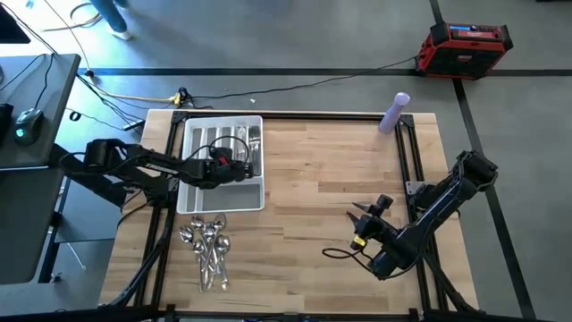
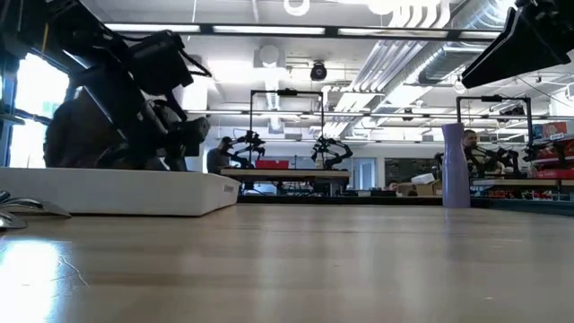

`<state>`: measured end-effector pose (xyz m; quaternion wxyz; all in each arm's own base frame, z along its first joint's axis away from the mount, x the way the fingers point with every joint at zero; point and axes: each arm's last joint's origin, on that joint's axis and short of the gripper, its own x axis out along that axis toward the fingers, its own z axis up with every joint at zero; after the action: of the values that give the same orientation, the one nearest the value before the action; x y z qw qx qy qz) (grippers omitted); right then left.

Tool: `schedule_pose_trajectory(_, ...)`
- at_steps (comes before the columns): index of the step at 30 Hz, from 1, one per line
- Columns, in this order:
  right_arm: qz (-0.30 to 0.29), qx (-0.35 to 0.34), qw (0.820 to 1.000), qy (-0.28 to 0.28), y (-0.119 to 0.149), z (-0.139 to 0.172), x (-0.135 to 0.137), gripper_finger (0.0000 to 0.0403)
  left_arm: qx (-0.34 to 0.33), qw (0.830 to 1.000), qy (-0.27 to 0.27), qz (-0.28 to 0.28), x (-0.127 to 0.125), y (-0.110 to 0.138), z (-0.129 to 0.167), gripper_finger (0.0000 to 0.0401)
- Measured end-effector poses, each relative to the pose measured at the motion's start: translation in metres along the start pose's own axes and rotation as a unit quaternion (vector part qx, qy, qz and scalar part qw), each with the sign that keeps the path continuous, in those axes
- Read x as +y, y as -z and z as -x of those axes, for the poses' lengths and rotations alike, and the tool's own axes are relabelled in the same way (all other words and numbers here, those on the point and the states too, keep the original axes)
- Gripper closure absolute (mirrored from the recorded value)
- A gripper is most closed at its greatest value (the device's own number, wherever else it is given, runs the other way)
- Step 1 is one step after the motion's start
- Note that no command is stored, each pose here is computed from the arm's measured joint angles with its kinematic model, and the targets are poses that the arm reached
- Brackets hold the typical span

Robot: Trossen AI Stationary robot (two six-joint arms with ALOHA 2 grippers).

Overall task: Sort silverware
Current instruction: Put the knife in the silverware tray, then put the spoon in the silverware tray

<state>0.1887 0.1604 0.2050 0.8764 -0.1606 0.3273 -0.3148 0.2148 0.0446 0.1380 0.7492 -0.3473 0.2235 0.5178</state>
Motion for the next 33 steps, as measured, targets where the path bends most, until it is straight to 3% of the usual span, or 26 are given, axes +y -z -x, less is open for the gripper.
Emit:
schedule_pose_trajectory(5,-0.001,-0.001,1.000,-0.004,-0.001,0.000,0.001,0.0265,0.081,0.992,0.077,-0.053,-0.008,-0.011,0.034,0.0282)
schedule_pose_trajectory(9,-0.002,-0.002,1.000,-0.005,-0.001,0.000,0.001,0.0265,0.132,0.982,0.088,-0.107,-0.018,-0.004,0.082,0.0296)
schedule_pose_trajectory(13,-0.003,-0.005,1.000,-0.009,-0.002,0.000,0.003,0.0265,0.142,0.973,0.098,-0.156,-0.032,0.025,0.130,0.0331)
schedule_pose_trajectory(17,-0.006,-0.008,1.000,-0.009,-0.002,0.000,0.003,0.0265,0.170,0.958,0.127,-0.192,-0.045,0.071,0.162,0.0368)
schedule_pose_trajectory(21,-0.010,-0.009,1.000,-0.010,-0.003,0.000,0.004,0.0265,0.222,0.938,0.118,-0.238,-0.050,0.120,0.179,0.0396)
schedule_pose_trajectory(26,-0.012,-0.009,1.000,-0.010,-0.003,0.000,0.004,0.0265,0.259,0.929,0.104,-0.243,-0.049,0.173,0.181,0.0390)
schedule_pose_trajectory(30,-0.016,-0.010,1.000,-0.013,-0.003,0.000,0.005,0.0265,0.310,0.915,0.049,-0.253,-0.046,0.183,0.178,0.0373)
schedule_pose_trajectory(33,-0.017,-0.011,1.000,-0.012,-0.003,0.000,0.005,0.0265,0.312,0.916,0.025,-0.252,-0.044,0.182,0.184,0.0353)
